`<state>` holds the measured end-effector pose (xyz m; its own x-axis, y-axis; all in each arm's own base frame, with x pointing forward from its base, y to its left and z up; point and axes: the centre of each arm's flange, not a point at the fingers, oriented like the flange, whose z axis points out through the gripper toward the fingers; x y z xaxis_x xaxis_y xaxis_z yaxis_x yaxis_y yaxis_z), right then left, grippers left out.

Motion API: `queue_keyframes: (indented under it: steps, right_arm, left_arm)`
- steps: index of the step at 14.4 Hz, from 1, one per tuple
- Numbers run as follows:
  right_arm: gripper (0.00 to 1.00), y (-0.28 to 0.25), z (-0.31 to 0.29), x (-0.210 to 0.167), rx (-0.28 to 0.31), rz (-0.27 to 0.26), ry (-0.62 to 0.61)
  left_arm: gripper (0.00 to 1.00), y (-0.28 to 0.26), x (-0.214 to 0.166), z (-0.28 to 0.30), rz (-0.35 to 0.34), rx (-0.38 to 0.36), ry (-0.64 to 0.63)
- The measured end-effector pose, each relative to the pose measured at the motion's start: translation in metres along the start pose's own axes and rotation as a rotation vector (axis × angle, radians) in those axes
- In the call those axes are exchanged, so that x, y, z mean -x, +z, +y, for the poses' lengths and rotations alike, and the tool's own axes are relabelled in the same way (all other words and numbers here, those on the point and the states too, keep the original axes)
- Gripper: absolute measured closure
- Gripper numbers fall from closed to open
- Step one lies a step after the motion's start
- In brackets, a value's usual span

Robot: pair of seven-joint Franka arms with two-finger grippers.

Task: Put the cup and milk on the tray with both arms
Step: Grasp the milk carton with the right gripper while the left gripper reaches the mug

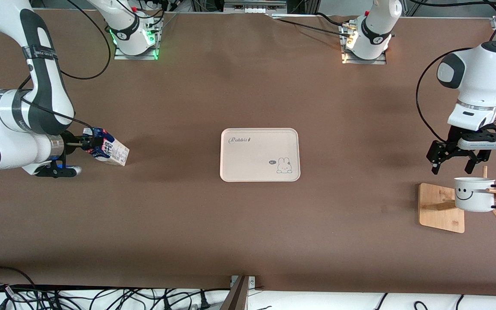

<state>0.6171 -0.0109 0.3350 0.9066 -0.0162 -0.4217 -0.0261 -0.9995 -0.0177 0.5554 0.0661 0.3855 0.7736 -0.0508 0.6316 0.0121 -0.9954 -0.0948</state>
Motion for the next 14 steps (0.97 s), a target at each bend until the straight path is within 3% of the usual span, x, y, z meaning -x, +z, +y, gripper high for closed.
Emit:
queue_keyframes:
  steps: [4,11,12,13,14]
  right_arm:
    - [0.00,0.002,0.004,-0.004,-0.011,0.018,0.009]
    - [0.00,0.014,0.004,-0.006,-0.013,-0.003,0.008]
    - [0.06,0.014,0.004,-0.006,-0.013,-0.003,0.008]
    - [0.07,0.014,0.004,-0.006,-0.013,-0.003,0.008]
    - [0.14,0.014,0.003,-0.006,-0.013,-0.003,0.008]
  left_arm:
    - [0.00,0.014,-0.003,0.002,0.000,0.004,0.002]
    - [0.00,0.036,-0.006,0.002,0.019,0.004,0.004]
    - [0.05,0.037,-0.006,0.002,0.018,0.004,0.010]
    - [0.14,0.038,-0.006,0.002,0.017,0.004,0.018]
    - [0.25,0.040,-0.006,0.000,0.015,0.001,0.022]
